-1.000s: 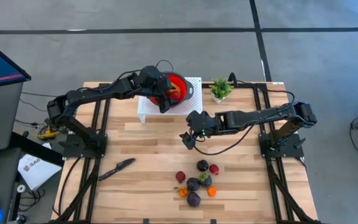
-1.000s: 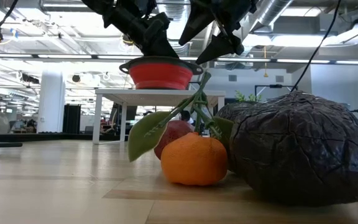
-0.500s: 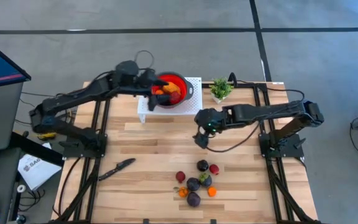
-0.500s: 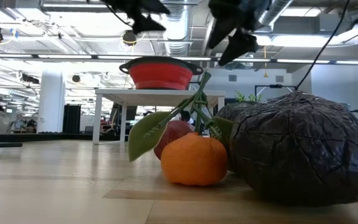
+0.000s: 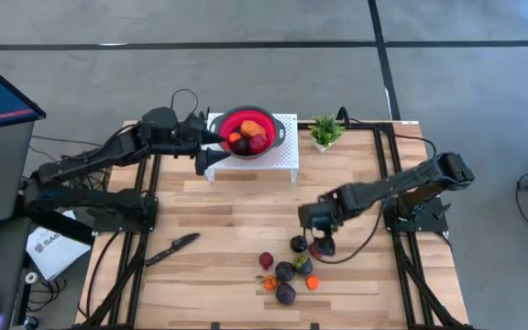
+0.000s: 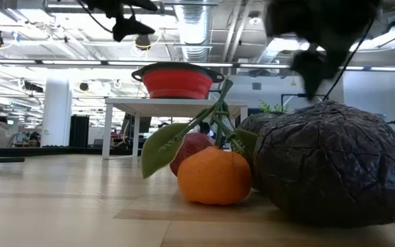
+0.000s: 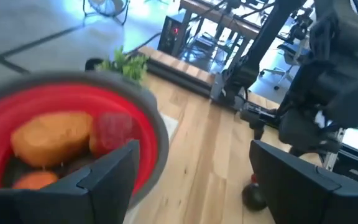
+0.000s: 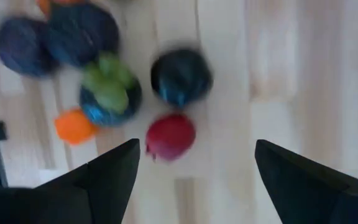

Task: Pick & Place Fruit
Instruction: Put the red pomegranate into the red strainer bowl on the shelf

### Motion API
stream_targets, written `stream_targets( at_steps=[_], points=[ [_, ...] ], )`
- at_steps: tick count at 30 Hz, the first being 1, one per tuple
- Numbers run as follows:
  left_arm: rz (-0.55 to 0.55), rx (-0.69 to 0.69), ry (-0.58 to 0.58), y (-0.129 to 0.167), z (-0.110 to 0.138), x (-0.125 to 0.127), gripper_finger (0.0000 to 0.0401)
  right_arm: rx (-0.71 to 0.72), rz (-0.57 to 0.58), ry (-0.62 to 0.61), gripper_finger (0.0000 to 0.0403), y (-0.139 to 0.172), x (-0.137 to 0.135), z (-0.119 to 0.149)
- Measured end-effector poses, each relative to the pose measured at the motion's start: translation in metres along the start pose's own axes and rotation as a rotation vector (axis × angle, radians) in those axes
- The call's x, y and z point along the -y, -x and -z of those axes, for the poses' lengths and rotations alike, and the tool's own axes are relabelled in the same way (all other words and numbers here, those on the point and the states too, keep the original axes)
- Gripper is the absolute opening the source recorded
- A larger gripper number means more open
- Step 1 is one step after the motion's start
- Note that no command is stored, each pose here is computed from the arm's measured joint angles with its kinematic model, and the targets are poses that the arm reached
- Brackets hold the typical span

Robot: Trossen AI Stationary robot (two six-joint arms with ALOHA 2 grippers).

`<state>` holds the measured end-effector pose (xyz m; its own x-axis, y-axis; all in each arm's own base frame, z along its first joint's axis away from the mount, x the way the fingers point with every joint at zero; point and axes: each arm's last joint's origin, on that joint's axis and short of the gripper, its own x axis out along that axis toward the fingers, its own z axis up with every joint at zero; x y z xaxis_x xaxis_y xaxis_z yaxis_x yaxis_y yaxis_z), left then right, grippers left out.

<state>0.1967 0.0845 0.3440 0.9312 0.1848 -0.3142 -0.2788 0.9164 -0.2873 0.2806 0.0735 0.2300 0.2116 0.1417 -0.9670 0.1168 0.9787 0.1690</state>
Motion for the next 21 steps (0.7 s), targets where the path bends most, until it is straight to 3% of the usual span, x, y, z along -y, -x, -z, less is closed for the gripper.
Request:
stream_targets(
  at_steps=[6, 10, 13, 17, 21],
  points=[
    [-0.005, -0.020, 0.045, 0.002, 0.015, -0.003, 0.0296, -0.082, -0.036, -0.212, 0.0299, -0.036, -0.015, 0.036],
    [-0.005, -0.021, 0.046, 0.001, 0.016, -0.004, 0.0296, -0.003, -0.097, -0.338, 0.0296, -0.048, -0.029, 0.041],
    [-0.003, -0.011, 0.043, 0.001, 0.015, -0.004, 0.0296, 0.059, -0.059, -0.427, 0.0296, -0.053, -0.031, 0.044],
    [-0.001, -0.007, 0.041, 0.001, 0.015, -0.003, 0.0296, 0.071, 0.031, -0.492, 0.0296, -0.064, -0.026, 0.047],
    [-0.001, -0.005, 0.040, 0.001, 0.015, -0.003, 0.0296, 0.093, 0.024, -0.469, 0.0296, -0.073, -0.025, 0.039]
  ],
)
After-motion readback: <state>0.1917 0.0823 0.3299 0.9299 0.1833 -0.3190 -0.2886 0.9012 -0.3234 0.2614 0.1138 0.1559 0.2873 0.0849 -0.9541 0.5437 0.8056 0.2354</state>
